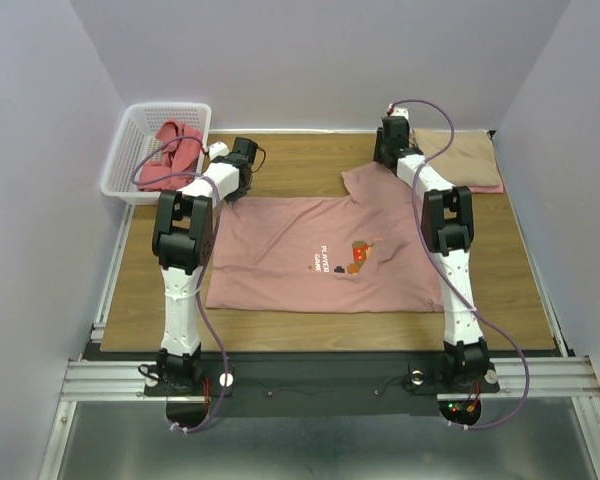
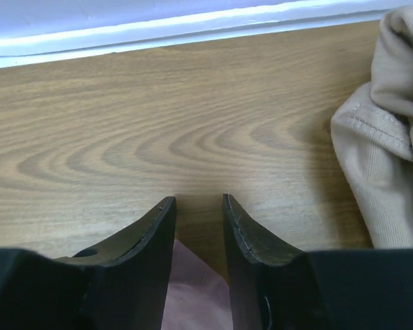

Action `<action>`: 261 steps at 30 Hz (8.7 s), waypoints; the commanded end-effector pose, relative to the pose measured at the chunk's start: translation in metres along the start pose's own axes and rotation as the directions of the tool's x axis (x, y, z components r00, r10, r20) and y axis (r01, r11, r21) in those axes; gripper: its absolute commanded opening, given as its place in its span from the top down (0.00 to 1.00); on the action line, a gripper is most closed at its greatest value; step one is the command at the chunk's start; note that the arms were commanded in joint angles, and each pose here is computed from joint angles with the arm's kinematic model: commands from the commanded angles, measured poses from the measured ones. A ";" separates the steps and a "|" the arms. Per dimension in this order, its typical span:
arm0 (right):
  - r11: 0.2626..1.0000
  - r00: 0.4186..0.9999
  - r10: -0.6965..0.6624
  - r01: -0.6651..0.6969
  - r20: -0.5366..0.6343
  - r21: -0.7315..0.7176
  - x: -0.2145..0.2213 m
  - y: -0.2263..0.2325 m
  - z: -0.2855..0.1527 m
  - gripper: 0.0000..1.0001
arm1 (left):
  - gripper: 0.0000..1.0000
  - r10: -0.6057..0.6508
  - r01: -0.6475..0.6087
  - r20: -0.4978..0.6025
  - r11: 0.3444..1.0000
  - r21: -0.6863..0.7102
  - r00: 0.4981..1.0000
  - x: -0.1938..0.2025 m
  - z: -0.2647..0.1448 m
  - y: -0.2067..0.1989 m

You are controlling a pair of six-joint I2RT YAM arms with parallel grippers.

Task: Fold and stack the t-shirts
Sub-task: Fold the tshirt

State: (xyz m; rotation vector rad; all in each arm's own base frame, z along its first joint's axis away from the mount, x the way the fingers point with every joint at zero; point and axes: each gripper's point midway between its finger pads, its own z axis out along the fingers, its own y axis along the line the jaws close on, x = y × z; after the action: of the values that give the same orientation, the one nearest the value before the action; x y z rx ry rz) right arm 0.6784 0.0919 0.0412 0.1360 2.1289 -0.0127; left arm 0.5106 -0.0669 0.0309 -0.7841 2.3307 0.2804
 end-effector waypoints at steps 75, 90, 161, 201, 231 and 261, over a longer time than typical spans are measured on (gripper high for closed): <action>0.999 0.992 0.008 -0.003 0.123 -0.033 -0.062 0.005 -0.106 1.00 | 1.00 -0.017 0.016 0.007 0.990 0.140 1.000 0.008 -0.072 0.021; 0.984 0.974 0.164 -0.149 0.157 -0.103 -0.015 -0.030 -0.256 1.00 | 1.00 -0.037 0.036 0.005 0.985 0.171 0.999 0.036 -0.106 0.051; 0.823 0.822 0.566 -0.560 -0.058 0.100 0.136 -0.102 -0.443 0.16 | 0.02 -0.119 0.119 0.001 0.992 -0.041 0.993 0.089 -0.124 0.169; 0.758 0.839 0.098 -0.411 -0.535 -0.506 0.191 0.038 -0.379 0.00 | 0.02 0.047 0.027 -0.191 0.928 0.370 0.980 0.144 -0.108 0.052; 0.983 0.888 0.038 -0.117 -0.459 -0.145 0.172 0.016 -0.297 0.00 | 0.02 0.030 0.038 -0.174 0.925 0.378 0.984 0.142 -0.112 0.055; 0.797 0.804 -0.072 -0.310 -0.591 -0.519 0.225 0.062 -0.410 0.07 | 0.02 0.018 0.053 -0.181 0.924 0.378 0.983 0.144 -0.112 0.056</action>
State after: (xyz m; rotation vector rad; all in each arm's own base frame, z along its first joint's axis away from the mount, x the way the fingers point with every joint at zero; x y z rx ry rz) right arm 0.2420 0.1732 0.0512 -0.0139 2.6783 0.6996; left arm 0.3545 -0.1478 0.0413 -0.6272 2.3600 -0.3543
